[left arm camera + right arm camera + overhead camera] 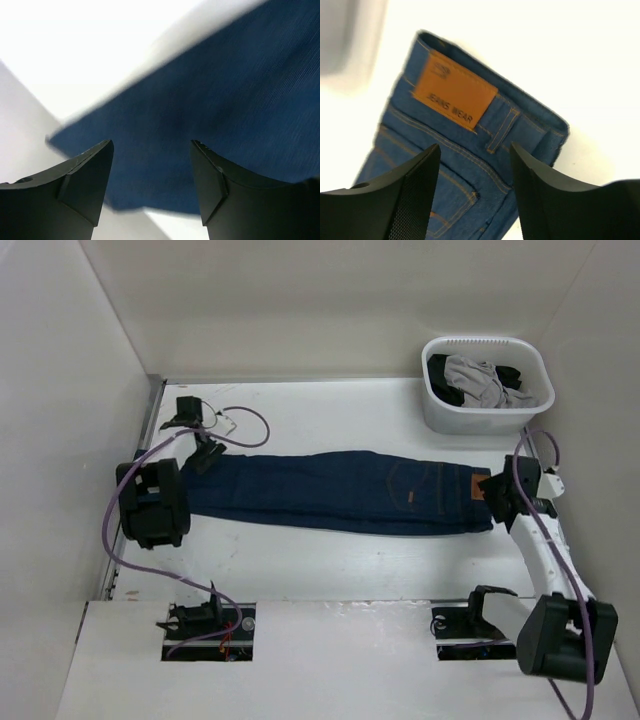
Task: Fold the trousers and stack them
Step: Fold the trousers
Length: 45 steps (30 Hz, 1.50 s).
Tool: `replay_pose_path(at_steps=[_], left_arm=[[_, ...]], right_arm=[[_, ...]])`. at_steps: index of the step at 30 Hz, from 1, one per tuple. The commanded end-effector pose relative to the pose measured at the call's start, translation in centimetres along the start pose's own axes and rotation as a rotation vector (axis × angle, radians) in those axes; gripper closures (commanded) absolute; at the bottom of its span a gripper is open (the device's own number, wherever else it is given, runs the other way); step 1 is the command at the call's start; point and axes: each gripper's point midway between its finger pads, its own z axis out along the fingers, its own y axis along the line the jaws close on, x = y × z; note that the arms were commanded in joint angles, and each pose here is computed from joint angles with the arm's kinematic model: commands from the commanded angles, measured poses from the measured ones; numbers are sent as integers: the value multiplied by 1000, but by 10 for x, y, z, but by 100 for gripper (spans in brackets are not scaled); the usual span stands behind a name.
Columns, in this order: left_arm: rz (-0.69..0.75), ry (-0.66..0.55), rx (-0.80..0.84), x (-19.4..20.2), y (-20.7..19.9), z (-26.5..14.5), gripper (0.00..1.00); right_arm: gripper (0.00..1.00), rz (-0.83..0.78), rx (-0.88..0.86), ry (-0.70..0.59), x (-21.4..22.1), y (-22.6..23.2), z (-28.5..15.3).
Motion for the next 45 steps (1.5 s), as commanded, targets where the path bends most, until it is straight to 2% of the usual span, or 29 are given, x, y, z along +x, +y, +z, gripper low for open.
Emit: replay_pose_path(at_steps=[1,4,9,15,20,23,26,29,30,34,37,40,45], left_arm=[[-143,-42,-97,26,43,-55,39],[-222,37,-74,72,42,-64,39],[-355,167,-34,145,32,-53,41],[-513,242,-29,196,33,-40,42],[-547,245,-42,206,37,-33,42],[-552,251,-38,209,36,-30,42],[-555,253,-37,211,35,-29,42],[-555,254,-34,211,33,-29,42],[-552,251,-30,210,32,-28,42],[-549,259,-15,211,28,-23,42],[-550,270,2,212,24,-17,42],[-543,277,10,210,22,-13,42],[-541,279,17,210,20,-11,42]], right_arm=[[38,12,-18,-68,-23,-8,-15],[36,64,-23,18,-4,-18,-10],[37,139,-20,104,28,-22,-1],[42,138,-42,141,46,-4,8],[47,146,-42,149,52,5,18],[55,135,-8,142,54,-2,26],[69,122,22,156,61,-11,31],[94,117,17,149,55,-12,30],[99,113,-3,138,50,-7,26],[100,77,-97,68,20,16,-8],[100,73,-110,39,7,14,-33],[100,82,-90,47,12,-3,-45],[100,152,-15,106,41,-46,-38]])
